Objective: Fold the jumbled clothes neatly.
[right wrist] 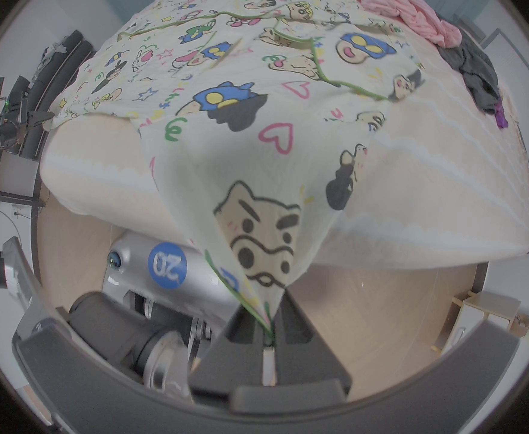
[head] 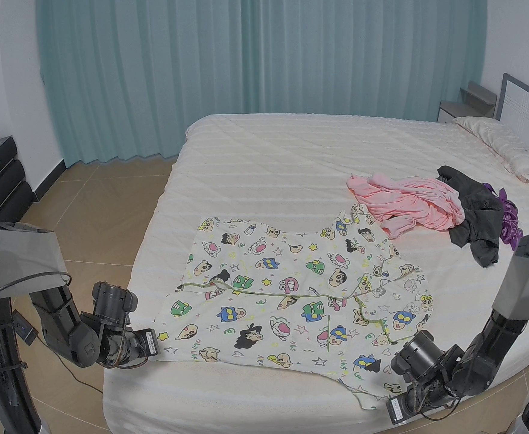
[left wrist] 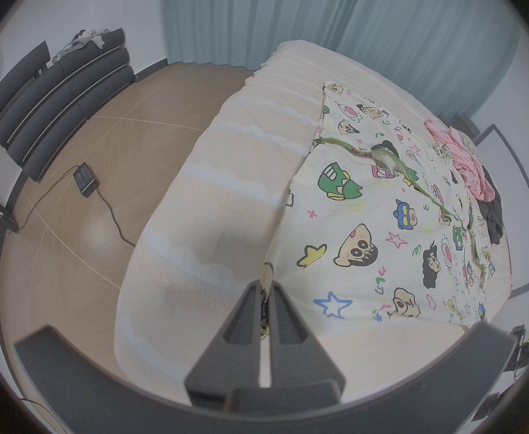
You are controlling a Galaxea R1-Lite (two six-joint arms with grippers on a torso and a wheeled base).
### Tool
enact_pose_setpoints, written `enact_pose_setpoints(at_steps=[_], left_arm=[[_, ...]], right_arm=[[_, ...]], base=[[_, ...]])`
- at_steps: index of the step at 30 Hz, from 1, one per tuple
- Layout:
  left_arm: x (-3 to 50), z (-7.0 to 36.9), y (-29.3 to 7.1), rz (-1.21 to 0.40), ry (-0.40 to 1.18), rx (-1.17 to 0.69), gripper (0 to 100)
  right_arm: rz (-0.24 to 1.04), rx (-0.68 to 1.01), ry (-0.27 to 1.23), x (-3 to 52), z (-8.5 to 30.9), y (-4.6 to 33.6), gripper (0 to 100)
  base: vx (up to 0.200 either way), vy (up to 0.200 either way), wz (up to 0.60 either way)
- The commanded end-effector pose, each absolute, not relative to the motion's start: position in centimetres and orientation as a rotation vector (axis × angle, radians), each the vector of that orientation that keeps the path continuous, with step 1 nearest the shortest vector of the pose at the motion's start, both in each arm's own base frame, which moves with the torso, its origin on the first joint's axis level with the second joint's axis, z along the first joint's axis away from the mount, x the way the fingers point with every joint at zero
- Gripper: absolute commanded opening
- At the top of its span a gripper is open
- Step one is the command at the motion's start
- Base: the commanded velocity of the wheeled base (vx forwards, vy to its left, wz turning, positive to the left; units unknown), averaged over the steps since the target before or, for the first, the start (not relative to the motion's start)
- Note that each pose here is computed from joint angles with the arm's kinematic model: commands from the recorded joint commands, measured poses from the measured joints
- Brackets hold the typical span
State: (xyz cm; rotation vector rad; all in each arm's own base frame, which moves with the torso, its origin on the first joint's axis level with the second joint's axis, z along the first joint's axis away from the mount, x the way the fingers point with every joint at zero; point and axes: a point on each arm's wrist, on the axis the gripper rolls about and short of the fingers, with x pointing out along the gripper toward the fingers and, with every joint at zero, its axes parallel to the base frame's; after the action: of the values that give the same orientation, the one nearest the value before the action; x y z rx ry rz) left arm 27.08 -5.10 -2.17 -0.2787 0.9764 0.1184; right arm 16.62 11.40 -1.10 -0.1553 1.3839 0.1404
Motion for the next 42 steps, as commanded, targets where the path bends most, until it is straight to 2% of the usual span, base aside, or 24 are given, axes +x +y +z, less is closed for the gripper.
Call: enact_pose_setpoints(at_steps=[1, 11, 28, 29, 30, 31, 37, 41, 42], left_arm=[[26.0, -1.6, -4.9, 0.092, 0.987, -0.224, 0], [23.2, -2.2, -4.5, 0.053, 1.075, -0.113, 0], [20.3, -3.0, -5.9, -0.009, 1.173, -0.044, 0], [20.3, -3.0, -5.9, -0.008, 1.173, -0.045, 100], [20.3, -3.0, -5.9, -0.007, 1.173, -0.047, 100], [20.2, -3.0, -5.9, -0.007, 1.174, -0.046, 100], [20.0, -2.4, -5.4, 0.006, 1.155, -0.066, 100], [20.7, -0.4, -4.5, 0.024, 1.061, -0.158, 100], [21.0, 0.9, -4.0, -0.007, 1.005, -0.213, 100]], right_arm=[[0.187, -0.094, 1.351, 16.1, 2.4, 10.4, 0], [0.200, -0.136, 1.420, 15.8, 2.5, 10.0, 0], [0.190, -0.207, 1.521, 15.1, 1.9, 9.5, 0], [0.190, -0.207, 1.521, 15.1, 1.9, 9.5, 0], [0.190, -0.204, 1.520, 15.2, 1.9, 9.6, 0], [0.193, -0.204, 1.519, 15.2, 1.9, 9.6, 100], [0.185, -0.182, 1.501, 15.1, 2.3, 9.4, 100], [0.185, -0.098, 1.434, 15.8, 3.6, 8.8, 100], [0.197, -0.024, 1.380, 16.7, 4.7, 8.5, 100]], base=[[0.000, 0.000, 0.00], [0.000, 0.000, 0.00], [0.000, 0.000, 0.00], [0.000, 0.000, 0.00], [0.000, 0.000, 0.00], [0.000, 0.000, 0.00], [0.000, 0.000, 0.00], [0.000, 0.000, 0.00], [0.000, 0.000, 0.00]])
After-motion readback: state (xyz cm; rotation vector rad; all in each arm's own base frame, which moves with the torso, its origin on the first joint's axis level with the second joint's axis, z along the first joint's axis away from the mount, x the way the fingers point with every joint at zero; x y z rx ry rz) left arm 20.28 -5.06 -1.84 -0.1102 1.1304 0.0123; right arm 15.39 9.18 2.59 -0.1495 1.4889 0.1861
